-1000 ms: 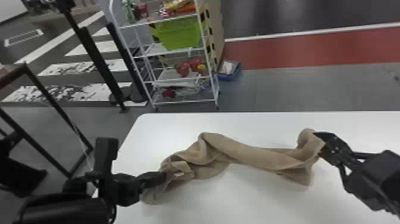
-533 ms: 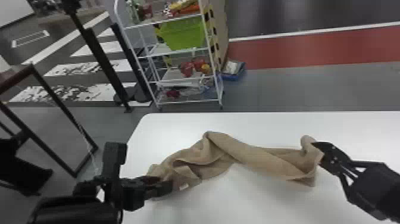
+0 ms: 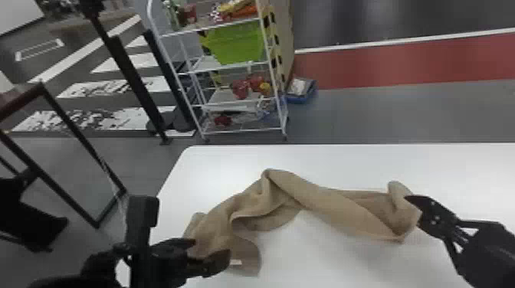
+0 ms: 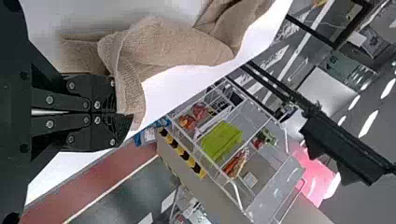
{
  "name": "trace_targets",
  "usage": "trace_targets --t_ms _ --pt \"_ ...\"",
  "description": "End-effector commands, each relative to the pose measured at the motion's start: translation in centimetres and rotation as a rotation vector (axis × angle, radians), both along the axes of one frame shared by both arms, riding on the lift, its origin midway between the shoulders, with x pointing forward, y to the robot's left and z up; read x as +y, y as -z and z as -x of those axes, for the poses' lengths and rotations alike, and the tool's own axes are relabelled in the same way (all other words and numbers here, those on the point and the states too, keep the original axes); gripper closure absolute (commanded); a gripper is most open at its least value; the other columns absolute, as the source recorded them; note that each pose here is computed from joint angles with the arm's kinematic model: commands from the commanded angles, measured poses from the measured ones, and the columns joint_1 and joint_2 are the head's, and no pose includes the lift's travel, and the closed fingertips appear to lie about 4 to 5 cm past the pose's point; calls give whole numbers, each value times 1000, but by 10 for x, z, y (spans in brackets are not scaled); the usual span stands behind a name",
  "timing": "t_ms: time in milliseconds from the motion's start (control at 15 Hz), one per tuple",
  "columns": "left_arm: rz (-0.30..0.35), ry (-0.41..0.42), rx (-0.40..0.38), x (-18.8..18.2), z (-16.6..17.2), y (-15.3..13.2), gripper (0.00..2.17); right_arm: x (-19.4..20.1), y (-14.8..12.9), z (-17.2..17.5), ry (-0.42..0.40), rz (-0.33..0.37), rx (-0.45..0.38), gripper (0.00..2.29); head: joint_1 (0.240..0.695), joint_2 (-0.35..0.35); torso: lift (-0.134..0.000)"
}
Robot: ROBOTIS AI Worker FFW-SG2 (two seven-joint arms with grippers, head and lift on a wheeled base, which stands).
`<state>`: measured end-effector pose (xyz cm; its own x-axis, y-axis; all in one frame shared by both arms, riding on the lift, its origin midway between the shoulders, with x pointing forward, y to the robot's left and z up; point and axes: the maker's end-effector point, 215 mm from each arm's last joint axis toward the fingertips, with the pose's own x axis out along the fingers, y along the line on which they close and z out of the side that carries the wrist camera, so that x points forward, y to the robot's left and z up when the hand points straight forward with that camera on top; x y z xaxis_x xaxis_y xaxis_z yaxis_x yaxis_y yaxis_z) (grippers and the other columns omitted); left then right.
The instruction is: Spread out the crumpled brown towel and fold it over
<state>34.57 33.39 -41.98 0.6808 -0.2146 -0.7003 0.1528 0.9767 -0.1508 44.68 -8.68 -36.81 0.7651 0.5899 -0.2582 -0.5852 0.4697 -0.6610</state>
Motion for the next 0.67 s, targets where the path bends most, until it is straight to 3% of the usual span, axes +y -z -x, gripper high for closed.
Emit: trace_targets --t_ms 0,200,400,600 --pt "23 15 23 -14 3 13 33 5 10 14 -90 78 -69 2138 695 342 -122" --pt "42 38 38 -30 6 21 33 8 23 45 -225 229 -166 2091 695 341 -122" --pt "47 59 47 -43 8 26 33 -30 47 53 -234 366 -154 2091 695 325 -122" --pt "34 66 51 -53 6 30 29 -62 49 49 -199 406 -148 2091 695 273 -122"
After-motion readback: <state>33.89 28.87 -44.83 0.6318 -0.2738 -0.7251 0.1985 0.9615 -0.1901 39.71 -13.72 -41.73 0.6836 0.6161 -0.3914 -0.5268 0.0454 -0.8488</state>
